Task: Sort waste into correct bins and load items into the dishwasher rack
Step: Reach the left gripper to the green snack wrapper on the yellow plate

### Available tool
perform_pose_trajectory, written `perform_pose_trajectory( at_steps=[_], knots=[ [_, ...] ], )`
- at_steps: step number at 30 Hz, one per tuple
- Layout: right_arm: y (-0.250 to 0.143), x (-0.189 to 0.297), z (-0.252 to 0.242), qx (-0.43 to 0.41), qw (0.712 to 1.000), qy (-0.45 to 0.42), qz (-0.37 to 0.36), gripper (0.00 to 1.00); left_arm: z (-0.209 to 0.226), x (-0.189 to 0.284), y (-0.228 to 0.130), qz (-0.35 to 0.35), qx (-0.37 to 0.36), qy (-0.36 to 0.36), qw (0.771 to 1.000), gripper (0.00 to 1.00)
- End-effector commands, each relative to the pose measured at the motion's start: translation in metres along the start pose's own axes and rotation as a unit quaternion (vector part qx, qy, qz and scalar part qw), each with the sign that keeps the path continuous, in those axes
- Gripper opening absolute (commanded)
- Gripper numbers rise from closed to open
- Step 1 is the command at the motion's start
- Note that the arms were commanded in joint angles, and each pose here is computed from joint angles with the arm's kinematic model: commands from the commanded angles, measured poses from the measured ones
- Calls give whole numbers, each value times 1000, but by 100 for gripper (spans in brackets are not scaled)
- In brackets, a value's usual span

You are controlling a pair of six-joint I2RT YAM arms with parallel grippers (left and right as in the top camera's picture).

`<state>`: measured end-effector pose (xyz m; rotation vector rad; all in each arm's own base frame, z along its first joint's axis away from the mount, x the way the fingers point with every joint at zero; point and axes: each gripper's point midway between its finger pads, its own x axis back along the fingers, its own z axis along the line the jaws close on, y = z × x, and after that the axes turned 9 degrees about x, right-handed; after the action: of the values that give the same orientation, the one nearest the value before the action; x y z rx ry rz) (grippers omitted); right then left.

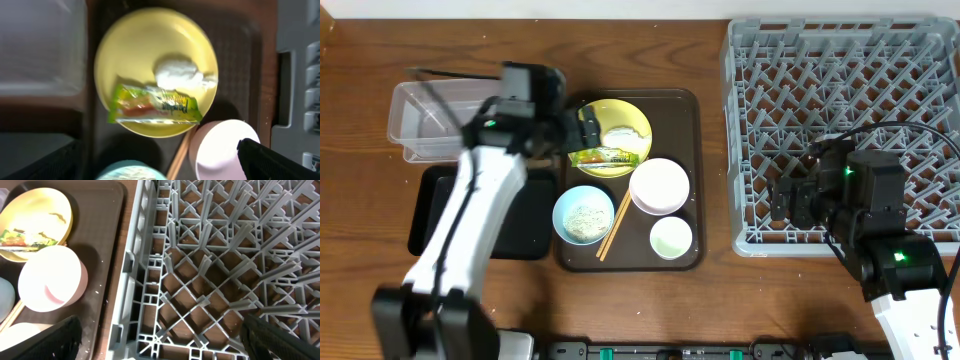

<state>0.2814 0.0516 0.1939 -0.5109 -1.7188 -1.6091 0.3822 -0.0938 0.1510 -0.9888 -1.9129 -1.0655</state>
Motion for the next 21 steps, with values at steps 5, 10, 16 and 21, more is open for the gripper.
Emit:
perform_pose_trajectory(
  at_steps=[5, 10, 16, 21],
  knots=[
    [10, 7, -1, -8, 1000, 0, -15, 99, -18, -57, -38, 72, 151, 26, 986, 95],
    [8, 7, -1, -8, 1000, 0, -10, 99, -28, -82, -57, 98, 212, 35, 972, 90],
    [7, 7, -1, -9, 1000, 1, -8, 99, -23, -100, -65, 106, 286, 56, 951, 88],
    [7, 7, -1, -9, 1000, 1, -7, 99, -19, -115, -66, 107, 314, 65, 941, 88]
  ],
)
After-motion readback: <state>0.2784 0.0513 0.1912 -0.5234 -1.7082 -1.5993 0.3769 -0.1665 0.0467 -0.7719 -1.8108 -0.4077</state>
